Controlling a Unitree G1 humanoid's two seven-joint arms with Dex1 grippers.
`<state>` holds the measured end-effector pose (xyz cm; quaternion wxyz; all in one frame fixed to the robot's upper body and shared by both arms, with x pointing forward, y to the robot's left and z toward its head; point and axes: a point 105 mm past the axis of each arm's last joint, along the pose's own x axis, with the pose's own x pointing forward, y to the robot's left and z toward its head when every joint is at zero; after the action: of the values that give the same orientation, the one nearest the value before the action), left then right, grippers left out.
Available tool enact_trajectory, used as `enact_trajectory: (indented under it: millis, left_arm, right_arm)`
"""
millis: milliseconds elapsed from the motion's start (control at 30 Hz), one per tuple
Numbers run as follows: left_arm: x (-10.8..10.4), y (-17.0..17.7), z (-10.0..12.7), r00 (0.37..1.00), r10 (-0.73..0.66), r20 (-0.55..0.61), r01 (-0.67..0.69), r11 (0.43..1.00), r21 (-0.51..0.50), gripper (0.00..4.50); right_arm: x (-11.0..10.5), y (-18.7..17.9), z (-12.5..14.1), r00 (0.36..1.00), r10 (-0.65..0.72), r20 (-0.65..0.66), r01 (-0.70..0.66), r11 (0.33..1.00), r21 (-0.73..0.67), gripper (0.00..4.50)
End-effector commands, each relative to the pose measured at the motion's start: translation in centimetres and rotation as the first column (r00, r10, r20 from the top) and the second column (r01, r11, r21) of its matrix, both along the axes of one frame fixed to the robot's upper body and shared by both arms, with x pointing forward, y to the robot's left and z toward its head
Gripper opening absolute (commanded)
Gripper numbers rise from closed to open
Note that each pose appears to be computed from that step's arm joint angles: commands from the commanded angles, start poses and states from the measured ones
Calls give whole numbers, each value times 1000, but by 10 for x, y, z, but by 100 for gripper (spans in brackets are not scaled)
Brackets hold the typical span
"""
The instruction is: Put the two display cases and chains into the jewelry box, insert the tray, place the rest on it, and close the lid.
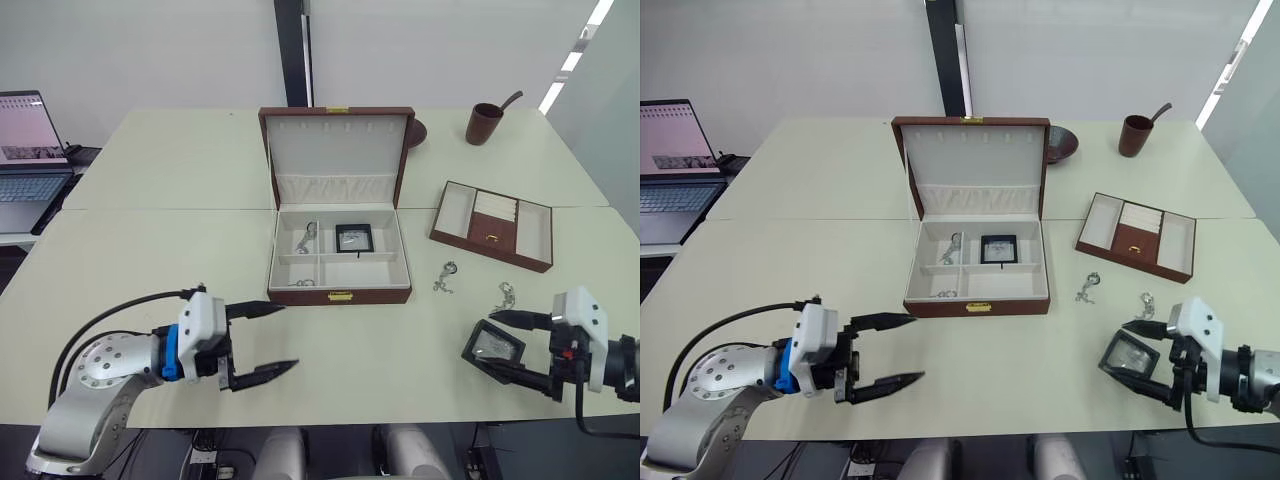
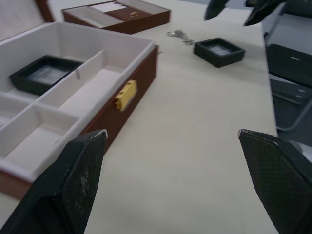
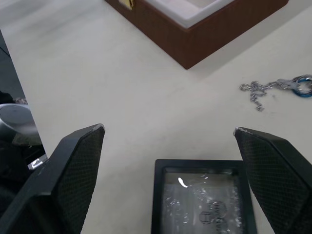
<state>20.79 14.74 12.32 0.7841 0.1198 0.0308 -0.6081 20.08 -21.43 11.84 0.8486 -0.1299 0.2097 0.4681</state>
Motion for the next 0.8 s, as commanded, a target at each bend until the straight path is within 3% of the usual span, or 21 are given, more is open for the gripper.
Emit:
enact_trajectory:
  millis: [33, 167, 367, 633, 800]
  left_arm:
    - [-19, -10, -4, 989, -132, 64, 131, 991, 23, 448]
    - [-34, -7, -15, 972, -207, 108, 204, 978, 38, 448]
    - [-46, -2, -31, 971, -229, 71, 228, 973, 24, 448]
    - [-38, -5, -31, 981, -171, 90, 174, 984, -26, 448]
    - [-36, -4, -33, 983, -166, 82, 169, 985, -37, 450]
  right_arm:
    - [-7, 2, -6, 1000, -6, -7, 5, 998, -56, 450]
    - [-15, -1, -15, 999, -34, -37, 31, 996, -80, 450]
    - [-21, -6, -26, 998, -38, -41, 32, 991, -129, 450]
    - [-20, -9, -38, 998, -56, -25, 52, 987, -154, 450]
    - [-17, -12, -41, 998, -62, -11, 59, 984, -168, 285]
